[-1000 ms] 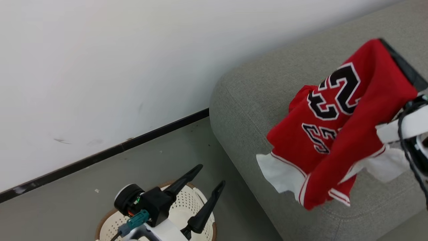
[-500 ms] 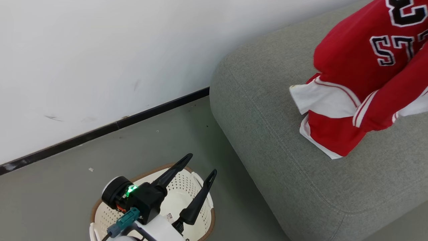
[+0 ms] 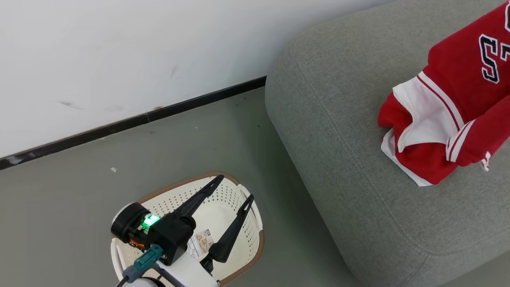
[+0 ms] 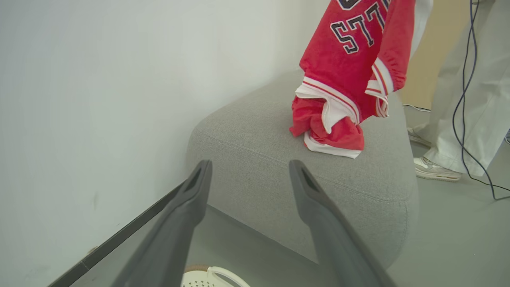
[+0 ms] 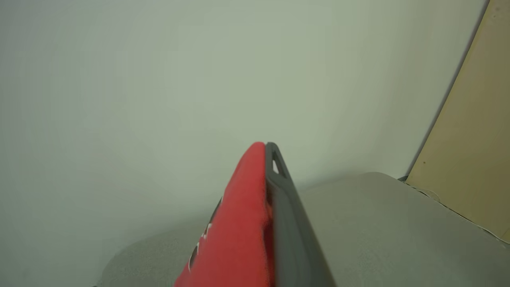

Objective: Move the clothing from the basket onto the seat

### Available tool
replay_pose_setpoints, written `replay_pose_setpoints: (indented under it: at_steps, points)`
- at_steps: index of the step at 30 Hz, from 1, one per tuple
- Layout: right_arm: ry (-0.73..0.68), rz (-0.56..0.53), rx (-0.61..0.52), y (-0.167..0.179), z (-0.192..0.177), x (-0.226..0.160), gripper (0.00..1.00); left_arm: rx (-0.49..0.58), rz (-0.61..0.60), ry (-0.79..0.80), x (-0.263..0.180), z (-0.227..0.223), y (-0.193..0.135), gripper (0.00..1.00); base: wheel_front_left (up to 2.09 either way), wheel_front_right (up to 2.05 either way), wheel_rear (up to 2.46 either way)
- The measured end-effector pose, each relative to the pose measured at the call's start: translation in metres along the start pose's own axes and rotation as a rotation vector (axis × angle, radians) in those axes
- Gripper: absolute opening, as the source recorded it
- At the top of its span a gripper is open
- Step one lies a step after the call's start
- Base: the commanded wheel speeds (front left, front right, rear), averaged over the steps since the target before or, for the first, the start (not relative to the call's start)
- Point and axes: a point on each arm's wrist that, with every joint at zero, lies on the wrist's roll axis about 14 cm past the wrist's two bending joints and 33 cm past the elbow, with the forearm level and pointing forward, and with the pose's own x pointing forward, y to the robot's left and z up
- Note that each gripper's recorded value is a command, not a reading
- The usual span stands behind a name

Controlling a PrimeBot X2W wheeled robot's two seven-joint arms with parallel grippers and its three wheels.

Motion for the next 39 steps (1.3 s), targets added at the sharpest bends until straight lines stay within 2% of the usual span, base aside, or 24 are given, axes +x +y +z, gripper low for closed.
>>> replay_pose_setpoints:
  at_steps: [8, 19, 29, 30, 39]
  points:
    - [0.238, 0.052, -0.028, 0.037, -0.103, -0.005, 0.0, -0.004, 0.028, 0.03, -0.002, -0.008, 0.02, 1.0, 0.0, 0.0, 0.0]
    - [0.449, 0.161, -0.044, 0.098, -0.203, -0.031, 0.0, -0.013, 0.053, 0.035, 0.002, -0.014, 0.042, 1.0, 0.0, 0.0, 0.0]
    - [0.488, 0.202, -0.091, 0.11, -0.236, -0.041, 0.0, -0.025, 0.057, 0.046, 0.007, -0.023, 0.055, 1.0, 0.0, 0.0, 0.0]
    - [0.505, 0.212, -0.124, 0.108, -0.241, -0.046, 0.0, -0.025, 0.046, 0.055, 0.008, -0.027, 0.054, 1.0, 0.0, 0.0, 0.0]
    - [0.524, 0.168, -0.125, 0.085, -0.246, -0.059, 0.0, -0.022, 0.017, 0.055, 0.012, -0.027, 0.046, 1.0, 0.0, 0.0, 0.0]
